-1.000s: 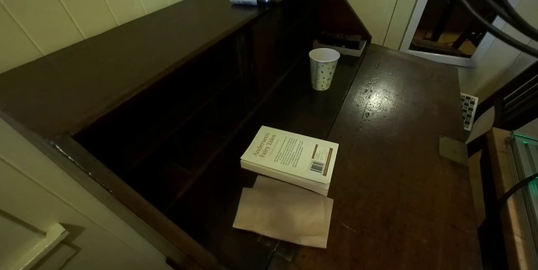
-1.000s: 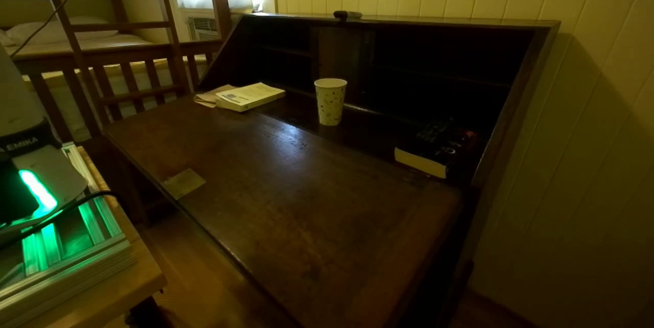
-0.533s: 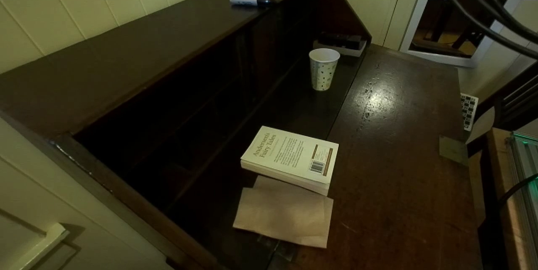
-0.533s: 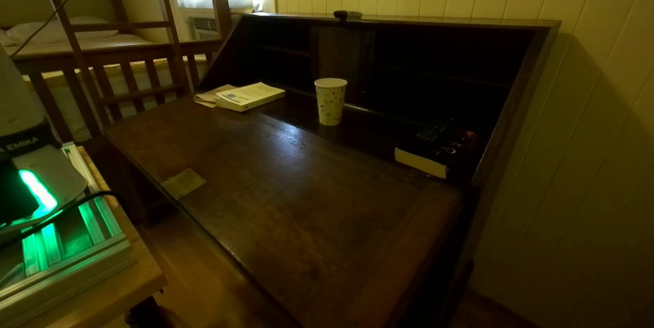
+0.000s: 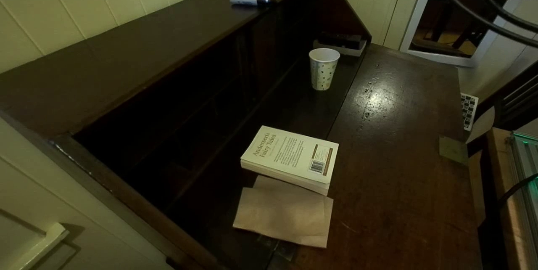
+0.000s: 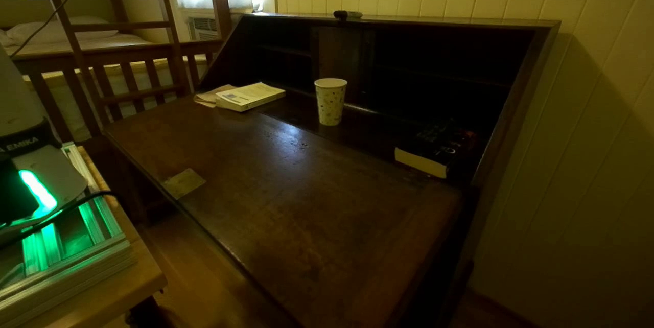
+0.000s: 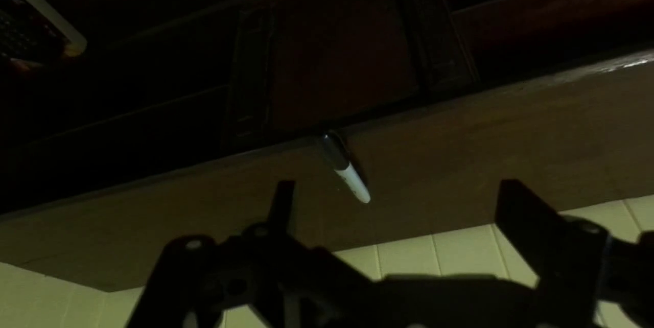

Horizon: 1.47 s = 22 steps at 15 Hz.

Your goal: Pick up the marker and put it on the paper cup

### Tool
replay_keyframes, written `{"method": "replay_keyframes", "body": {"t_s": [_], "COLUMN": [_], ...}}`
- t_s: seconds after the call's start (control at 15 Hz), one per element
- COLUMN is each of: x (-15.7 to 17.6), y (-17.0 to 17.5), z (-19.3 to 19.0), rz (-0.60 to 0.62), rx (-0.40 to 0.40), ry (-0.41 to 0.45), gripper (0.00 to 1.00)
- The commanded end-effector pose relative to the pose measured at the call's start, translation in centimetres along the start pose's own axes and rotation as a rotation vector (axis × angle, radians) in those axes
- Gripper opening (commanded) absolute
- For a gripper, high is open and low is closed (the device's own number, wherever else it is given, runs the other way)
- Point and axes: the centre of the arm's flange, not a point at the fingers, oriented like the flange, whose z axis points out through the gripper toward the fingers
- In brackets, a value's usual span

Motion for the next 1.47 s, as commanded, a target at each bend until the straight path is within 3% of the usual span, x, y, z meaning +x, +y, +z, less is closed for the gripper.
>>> {"method": "replay_keyframes", "body": {"t_s": [0.0,0.33,0.73,1.33,1.4], "x": [1.7,3.1,4.8,6.4,6.5], "y": [1.6,3.2,4.5,5.4,5.5], "z": [1.7,3.6,5.6,9.8,9.9], "rz": [-0.027,-0.091,-0.136,-0.069,-0.053], "rx": [0.098,0.183,0.171,0.106,0.131], "ry": [0.016,-0.011,-0.024,-0.101,-0.096], "gripper": [1.0,1.0,1.0,1.0,1.0]}}
